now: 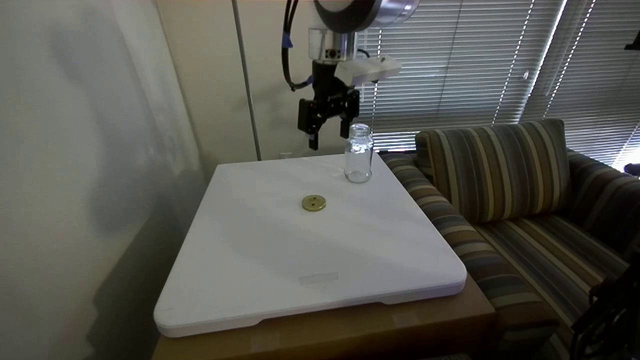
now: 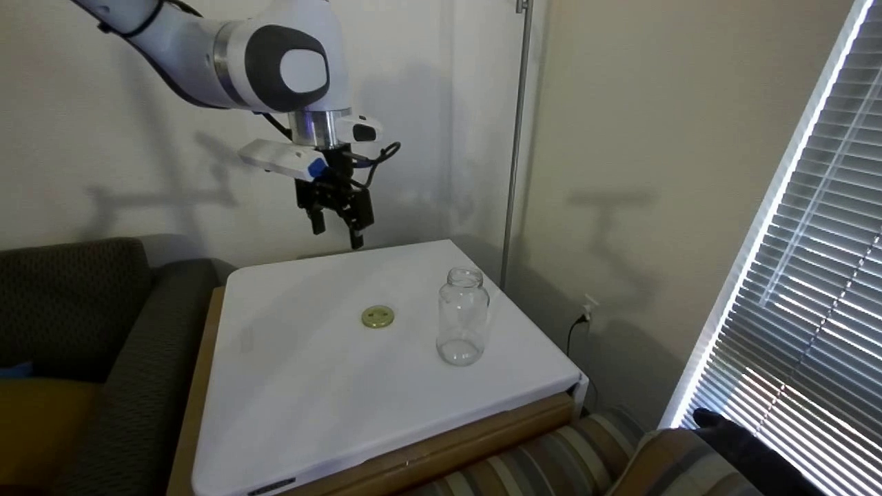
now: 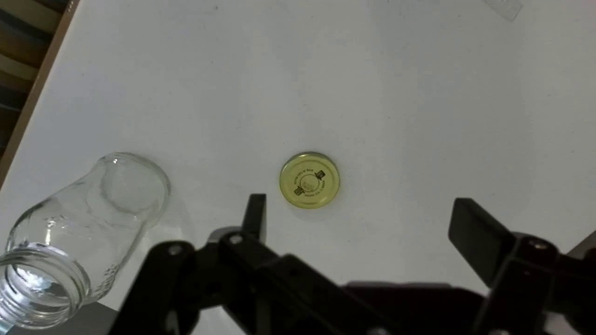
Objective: Put the lid on the glass jar
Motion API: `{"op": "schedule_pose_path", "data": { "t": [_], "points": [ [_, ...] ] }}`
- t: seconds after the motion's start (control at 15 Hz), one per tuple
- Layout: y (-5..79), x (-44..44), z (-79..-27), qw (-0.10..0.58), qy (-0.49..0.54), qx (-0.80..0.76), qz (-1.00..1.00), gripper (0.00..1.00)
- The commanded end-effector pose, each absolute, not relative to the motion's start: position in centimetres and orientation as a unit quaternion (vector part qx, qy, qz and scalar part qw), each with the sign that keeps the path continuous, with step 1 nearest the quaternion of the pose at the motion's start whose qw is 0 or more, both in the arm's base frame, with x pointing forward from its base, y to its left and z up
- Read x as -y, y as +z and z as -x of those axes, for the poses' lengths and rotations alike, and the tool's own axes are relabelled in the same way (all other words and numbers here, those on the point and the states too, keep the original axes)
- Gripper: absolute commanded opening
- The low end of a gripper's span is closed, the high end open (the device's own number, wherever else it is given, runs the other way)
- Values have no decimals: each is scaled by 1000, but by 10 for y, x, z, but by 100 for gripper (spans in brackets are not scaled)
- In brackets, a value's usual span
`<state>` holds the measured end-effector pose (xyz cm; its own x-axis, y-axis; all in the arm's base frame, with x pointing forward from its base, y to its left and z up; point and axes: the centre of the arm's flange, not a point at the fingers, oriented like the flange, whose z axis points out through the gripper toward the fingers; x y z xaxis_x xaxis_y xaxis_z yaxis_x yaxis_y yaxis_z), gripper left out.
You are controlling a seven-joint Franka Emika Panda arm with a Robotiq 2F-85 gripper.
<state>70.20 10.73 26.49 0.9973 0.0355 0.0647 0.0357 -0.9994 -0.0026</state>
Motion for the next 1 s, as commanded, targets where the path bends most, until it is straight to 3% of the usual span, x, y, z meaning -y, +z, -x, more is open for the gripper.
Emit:
{"op": "schedule_pose_path", "data": {
  "t": [0.0, 0.67, 0.93],
  "points": [
    [261, -107, -707, 2, -34, 17, 999, 100],
    [263, -107, -714, 3, -37, 17, 999, 100],
    [254, -111, -756, -2, -31, 80, 996, 100]
  ]
}}
